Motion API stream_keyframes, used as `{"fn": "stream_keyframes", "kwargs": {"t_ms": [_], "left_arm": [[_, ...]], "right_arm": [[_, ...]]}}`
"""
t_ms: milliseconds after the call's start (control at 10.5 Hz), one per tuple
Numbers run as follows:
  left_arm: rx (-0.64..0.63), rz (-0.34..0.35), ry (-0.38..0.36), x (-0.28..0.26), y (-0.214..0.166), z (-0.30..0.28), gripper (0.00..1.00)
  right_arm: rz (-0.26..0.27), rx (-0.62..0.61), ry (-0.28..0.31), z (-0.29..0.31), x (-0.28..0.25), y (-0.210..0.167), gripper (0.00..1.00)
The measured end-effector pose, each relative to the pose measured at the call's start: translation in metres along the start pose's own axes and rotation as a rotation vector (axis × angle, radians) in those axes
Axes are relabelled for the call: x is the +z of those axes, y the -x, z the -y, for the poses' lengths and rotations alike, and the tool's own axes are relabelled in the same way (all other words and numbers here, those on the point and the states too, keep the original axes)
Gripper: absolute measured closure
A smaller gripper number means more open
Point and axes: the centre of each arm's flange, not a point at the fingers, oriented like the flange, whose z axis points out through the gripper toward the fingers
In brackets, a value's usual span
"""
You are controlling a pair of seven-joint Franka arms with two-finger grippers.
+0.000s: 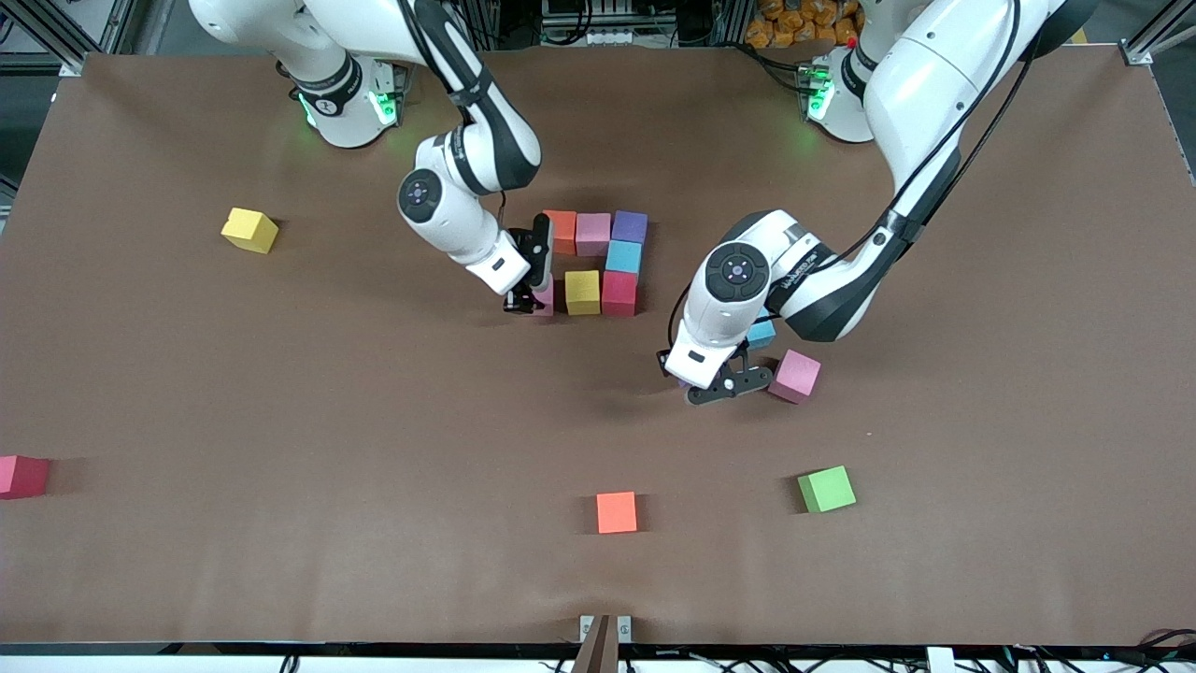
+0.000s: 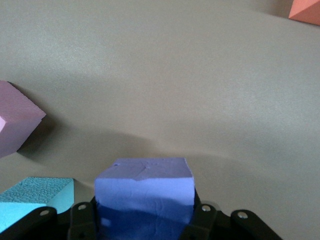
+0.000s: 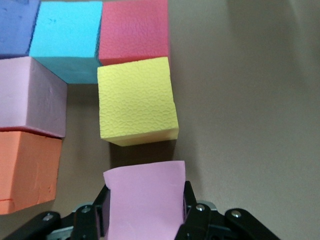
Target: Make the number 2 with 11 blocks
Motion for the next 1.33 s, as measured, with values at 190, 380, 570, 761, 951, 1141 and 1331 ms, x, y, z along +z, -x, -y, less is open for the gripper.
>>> {"fn": "stream_keyframes", "kwargs": {"t_ms": [190,380,570,761,951,1141,1331], "left_arm": [[0.0,0.0,0.0,0.0,-0.0001,0.0001,0.4],[0.0,0.0,0.0,0.0001,-0.0002,0.0002,0.4],[0.0,0.0,0.0,0.0001,-0.0002,0.0002,0.4],[0.0,0.0,0.0,0.0001,-0.0002,0.0002,0.4],[0.0,0.0,0.0,0.0001,-0.0002,0.0002,0.4],[0.0,0.0,-0.001,0.0002,-0.0002,0.0003,0.4],[-0.001,0.001,-0.002,0.0003,-0.0002,0.0004,0.4]], "right_arm": [[-0.062,-0.023,-0.004,0.001,0.0029,0.0073,0.42],[-0.067,-0.032,-0.006,0.0011,0.003,0.007,0.42],[-0.069,-0.045,-0.008,0.0026,0.0037,0.0047,0.42],[-0.07,-0.049,-0.01,0.0041,0.0044,0.0032,0.42],[-0.07,-0.05,-0.01,0.0042,0.0045,0.0031,0.42],[-0.07,-0.051,-0.012,0.0048,0.0051,0.0024,0.42],[-0.07,-0.052,-0.012,0.005,0.0053,0.0021,0.42]]}}
